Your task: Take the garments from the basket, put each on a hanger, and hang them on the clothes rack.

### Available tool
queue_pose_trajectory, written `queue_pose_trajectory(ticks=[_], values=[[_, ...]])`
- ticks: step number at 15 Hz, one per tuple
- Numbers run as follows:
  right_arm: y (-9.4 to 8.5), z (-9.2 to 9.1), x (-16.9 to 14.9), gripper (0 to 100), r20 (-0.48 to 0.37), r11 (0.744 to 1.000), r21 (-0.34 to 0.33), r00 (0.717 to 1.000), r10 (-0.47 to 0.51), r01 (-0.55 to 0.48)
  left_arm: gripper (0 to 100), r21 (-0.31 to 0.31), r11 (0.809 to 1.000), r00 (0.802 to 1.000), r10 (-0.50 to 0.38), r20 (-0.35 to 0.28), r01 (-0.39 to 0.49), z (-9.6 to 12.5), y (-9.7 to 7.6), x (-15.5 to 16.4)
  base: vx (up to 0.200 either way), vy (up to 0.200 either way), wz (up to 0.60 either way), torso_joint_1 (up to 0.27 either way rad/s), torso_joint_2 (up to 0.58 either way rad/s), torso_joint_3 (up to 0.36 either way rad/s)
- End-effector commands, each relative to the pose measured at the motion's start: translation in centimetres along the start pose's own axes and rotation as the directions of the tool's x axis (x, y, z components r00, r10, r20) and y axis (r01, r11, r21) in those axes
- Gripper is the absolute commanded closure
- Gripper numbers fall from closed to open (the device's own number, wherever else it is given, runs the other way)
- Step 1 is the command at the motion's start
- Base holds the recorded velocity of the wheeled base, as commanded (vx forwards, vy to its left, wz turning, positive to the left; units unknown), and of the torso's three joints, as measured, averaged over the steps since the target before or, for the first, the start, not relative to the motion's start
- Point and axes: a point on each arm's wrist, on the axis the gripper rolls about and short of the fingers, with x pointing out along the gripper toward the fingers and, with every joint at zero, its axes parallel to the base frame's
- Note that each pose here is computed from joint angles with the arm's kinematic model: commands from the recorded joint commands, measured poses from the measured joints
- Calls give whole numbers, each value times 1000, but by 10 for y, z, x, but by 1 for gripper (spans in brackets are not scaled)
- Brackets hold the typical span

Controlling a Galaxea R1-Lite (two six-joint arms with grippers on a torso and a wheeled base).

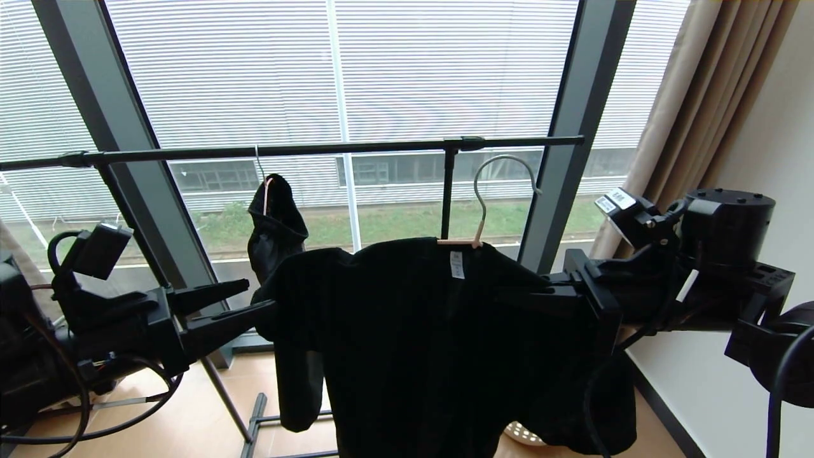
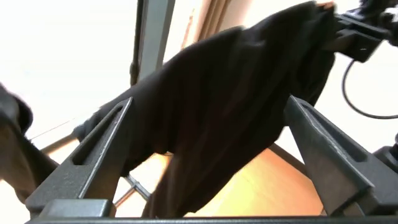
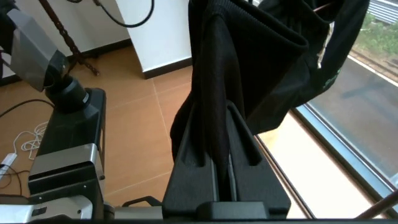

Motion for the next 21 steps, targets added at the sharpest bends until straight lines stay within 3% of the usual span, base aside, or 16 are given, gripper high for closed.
queue_pose_trajectory(ticks=[1,9,10,18,21], values=[[3,-1,-2,100,11,1000,-18,1000,2,-2,0,-48,999,999,9,-45,-11,-11,12,8,0,0,0,0,0,0],[4,-2,-2,100,25,999,-39,1000,9,-8,0,-86,996,997,22,-77,-28,-18,24,18,0,0,0,0,0,0],[4,-2,-2,100,25,999,-39,1000,9,-8,100,-87,996,997,22,-77,-29,-18,24,18,0,0,0,0,0,0],[-1,-1,-5,100,30,999,-39,1000,-9,11,100,-103,994,998,25,-65,-32,-14,26,19,0,0,0,0,0,0],[-9,2,-15,100,48,997,-50,998,-49,52,100,-92,993,997,74,-32,-76,-6,36,12,0,0,0,0,0,0]])
